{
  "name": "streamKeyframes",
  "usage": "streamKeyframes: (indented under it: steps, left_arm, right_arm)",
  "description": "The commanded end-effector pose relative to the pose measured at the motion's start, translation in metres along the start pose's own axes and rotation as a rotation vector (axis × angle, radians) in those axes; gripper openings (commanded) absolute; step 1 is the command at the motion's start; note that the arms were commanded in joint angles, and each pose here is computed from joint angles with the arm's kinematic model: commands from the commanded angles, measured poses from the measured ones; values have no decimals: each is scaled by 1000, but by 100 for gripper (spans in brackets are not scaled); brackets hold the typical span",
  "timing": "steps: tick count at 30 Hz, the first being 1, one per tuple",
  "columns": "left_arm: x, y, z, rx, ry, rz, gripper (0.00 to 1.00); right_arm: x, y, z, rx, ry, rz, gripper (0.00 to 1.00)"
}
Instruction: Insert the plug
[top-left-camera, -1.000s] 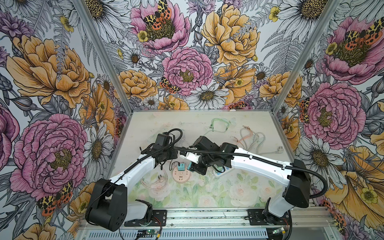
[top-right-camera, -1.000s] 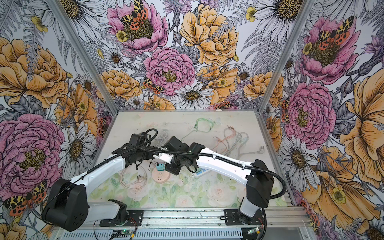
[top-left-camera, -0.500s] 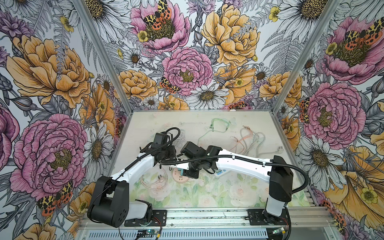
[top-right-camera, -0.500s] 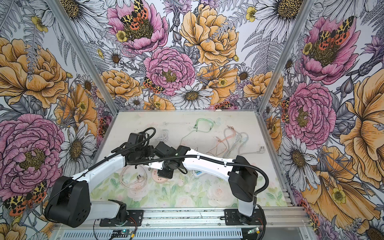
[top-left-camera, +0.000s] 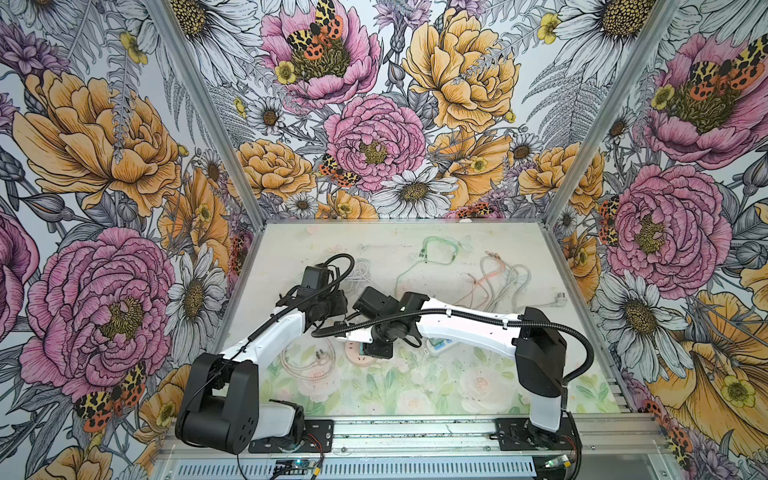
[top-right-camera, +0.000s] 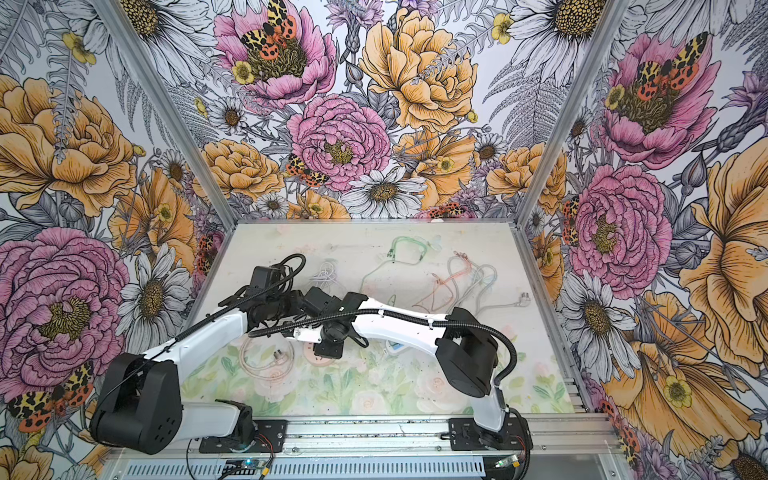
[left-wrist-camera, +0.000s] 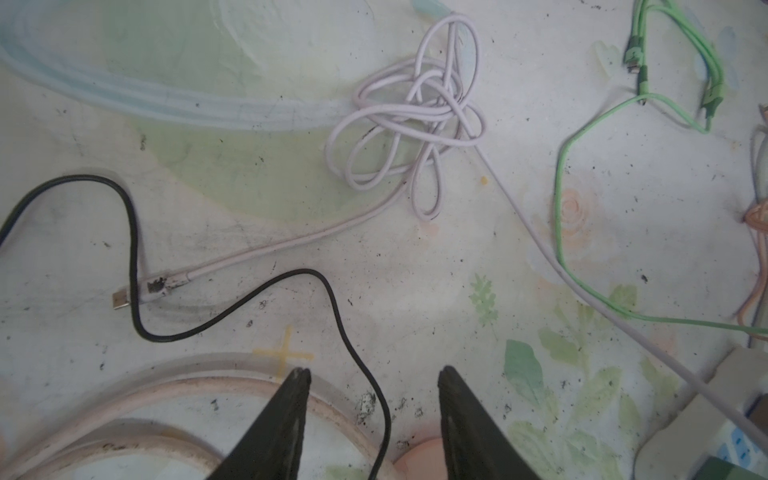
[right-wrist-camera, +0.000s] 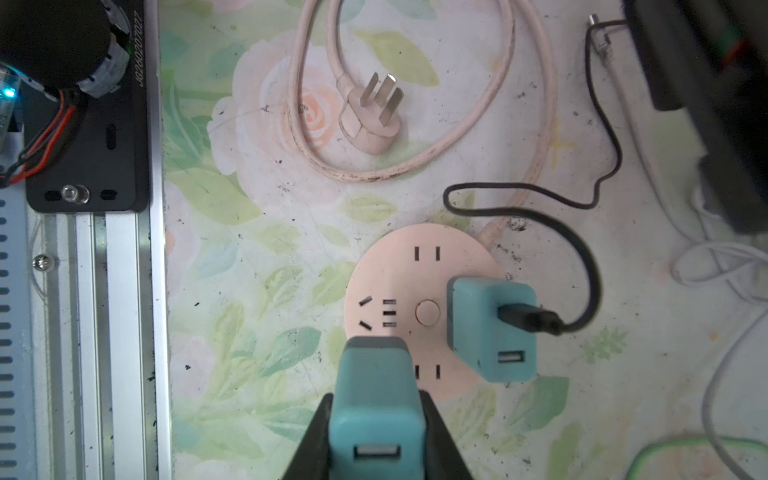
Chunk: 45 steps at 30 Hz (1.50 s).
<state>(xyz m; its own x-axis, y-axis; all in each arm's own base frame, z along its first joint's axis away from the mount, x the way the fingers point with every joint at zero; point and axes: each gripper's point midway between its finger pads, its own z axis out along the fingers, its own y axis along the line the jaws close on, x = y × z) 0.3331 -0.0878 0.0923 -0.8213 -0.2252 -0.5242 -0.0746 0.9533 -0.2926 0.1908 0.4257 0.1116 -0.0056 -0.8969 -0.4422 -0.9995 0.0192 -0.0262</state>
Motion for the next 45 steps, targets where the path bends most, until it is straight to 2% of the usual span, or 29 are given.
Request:
streamKeyframes:
  steps: [1, 2, 6, 8, 11, 16, 20, 37, 45]
  left_arm:
    - [-5, 0, -1, 32, -18, -24, 52]
    - [-3, 1, 1, 32, -8, -36, 49]
    - [9, 10, -2, 5, 18, -105, 27]
    - [17, 19, -7, -33, 25, -134, 19]
    - [31, 30, -14, -78, 49, -157, 14]
    - [58, 33, -14, -67, 103, -190, 12]
    - [74, 26, -10, -55, 146, -172, 11]
    - [104, -9, 4, 44, 223, -137, 10]
    - [122, -16, 7, 62, 262, -158, 10]
  right_arm:
    - [-10, -2, 3, 6, -8, -18, 0]
    - [-10, -2, 5, 5, -5, -19, 0]
    - [-13, -1, 4, 4, -11, -21, 0]
    - [-14, -1, 2, 5, -16, -16, 0]
    - [-13, -1, 3, 5, -12, -11, 0]
    - [-14, -2, 3, 17, -11, -13, 0]
    - [-14, -1, 3, 24, -7, -14, 0]
    - [-4, -4, 3, 59, 24, -8, 0]
    - [-3, -4, 5, 55, 28, -11, 0]
